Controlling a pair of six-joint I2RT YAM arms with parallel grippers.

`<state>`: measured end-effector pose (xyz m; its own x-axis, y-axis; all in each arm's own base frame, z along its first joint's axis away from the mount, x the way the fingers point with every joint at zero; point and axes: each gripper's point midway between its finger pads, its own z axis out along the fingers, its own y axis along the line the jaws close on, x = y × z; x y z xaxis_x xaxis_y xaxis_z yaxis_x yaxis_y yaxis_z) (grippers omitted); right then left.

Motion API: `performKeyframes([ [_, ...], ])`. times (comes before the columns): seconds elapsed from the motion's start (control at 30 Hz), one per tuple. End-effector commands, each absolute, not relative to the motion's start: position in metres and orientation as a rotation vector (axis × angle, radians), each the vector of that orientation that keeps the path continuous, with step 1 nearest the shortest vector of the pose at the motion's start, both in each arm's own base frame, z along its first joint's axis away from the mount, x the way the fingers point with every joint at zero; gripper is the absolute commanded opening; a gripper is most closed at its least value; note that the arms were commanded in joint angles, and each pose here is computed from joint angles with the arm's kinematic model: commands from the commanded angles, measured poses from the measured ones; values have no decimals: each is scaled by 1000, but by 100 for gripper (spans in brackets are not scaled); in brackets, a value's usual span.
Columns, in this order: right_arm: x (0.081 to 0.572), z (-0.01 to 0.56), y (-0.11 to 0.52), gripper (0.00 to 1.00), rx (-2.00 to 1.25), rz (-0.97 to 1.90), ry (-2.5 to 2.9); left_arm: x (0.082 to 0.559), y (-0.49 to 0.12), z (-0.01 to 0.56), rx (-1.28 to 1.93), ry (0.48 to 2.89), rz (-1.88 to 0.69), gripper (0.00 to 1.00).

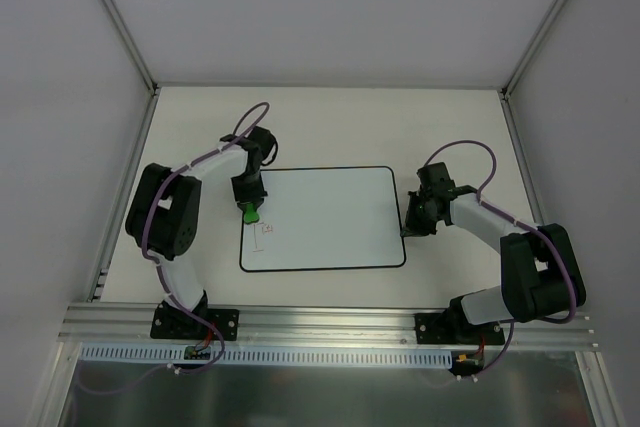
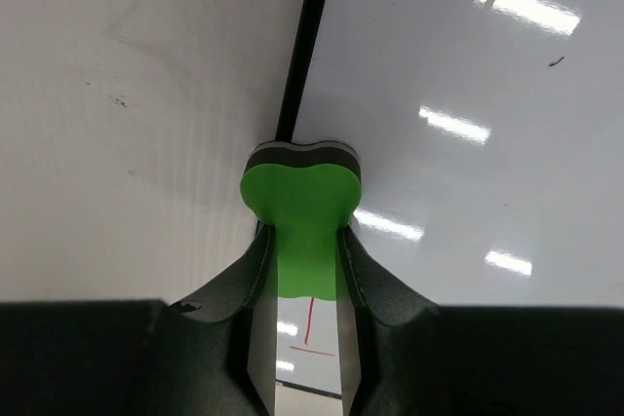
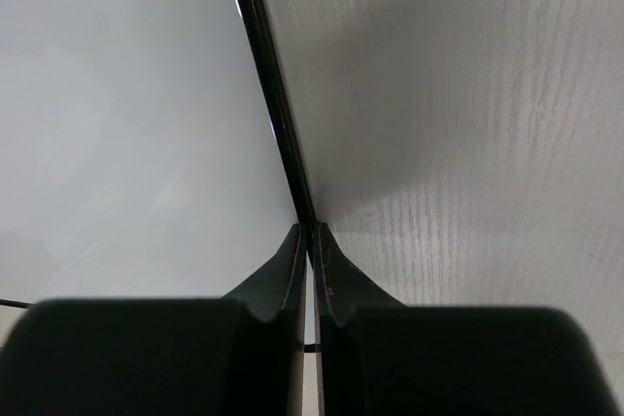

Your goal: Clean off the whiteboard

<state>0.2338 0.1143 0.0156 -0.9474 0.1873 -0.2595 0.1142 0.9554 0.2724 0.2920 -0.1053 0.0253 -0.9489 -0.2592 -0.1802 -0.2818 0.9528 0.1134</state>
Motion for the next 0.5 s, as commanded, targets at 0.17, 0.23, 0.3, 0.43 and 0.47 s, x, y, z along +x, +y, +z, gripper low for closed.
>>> performKeyframes([
  [0.17,226,6,104,0,233,282,2862,201,-122,-11,-271,3103,230,0],
  [0.23,227,6,104,0,235,282,2862,183,-129,-15,-235,3136,213,0],
  [0.3,227,6,104,0,235,281,2862,167,-149,-16,-132,3164,162,0],
  [0.43,228,6,104,0,238,278,2861,159,-188,-11,18,3165,63,0],
  [0.47,227,6,104,0,235,280,2862,160,-194,-9,37,3159,47,0],
])
